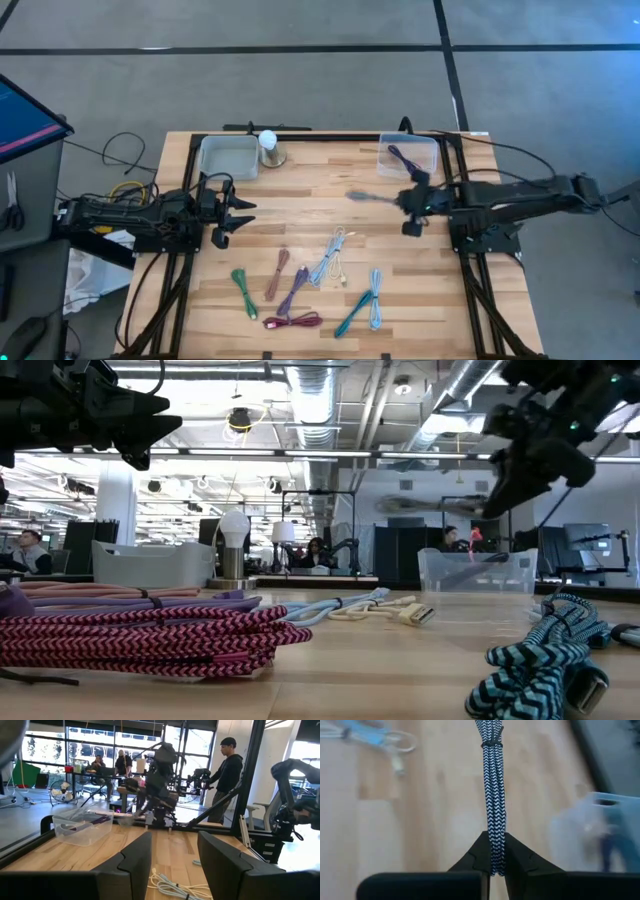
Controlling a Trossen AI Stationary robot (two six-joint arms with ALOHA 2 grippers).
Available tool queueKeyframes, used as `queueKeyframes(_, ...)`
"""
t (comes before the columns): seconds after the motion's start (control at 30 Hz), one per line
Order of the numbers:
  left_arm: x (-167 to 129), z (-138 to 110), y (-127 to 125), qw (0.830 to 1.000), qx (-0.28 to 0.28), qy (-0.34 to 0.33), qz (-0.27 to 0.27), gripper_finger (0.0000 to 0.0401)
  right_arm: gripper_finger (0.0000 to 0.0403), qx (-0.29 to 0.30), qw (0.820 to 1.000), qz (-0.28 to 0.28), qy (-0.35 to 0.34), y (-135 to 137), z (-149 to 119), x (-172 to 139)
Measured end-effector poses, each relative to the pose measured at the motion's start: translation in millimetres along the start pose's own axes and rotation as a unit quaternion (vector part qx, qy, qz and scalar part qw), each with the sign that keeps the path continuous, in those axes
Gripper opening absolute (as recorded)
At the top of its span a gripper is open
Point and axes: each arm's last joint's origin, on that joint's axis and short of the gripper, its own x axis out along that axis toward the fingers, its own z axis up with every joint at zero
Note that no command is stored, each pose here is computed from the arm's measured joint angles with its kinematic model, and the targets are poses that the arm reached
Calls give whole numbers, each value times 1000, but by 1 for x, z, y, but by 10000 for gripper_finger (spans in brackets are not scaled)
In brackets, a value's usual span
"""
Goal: Pick & Place USB Port
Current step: Put the white patterned charger cable into the transparent bin
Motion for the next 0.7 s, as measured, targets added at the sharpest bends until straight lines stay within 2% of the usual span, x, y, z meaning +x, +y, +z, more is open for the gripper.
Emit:
queueKeyframes(0.1,0,0,0,1000,0,0,0,159,16,41,998,-28,-39,-18,0,-14)
queueKeyframes(0.23,0,0,0,1000,-6,0,0,159,16,93,992,-74,-52,-39,-5,-22)
queueKeyframes(0.47,0,0,0,1000,-21,0,0,159,16,145,981,-129,-25,-60,-13,-18)
queueKeyframes(0.7,0,0,0,1000,-21,0,0,159,16,190,965,-174,46,-82,-23,-1)
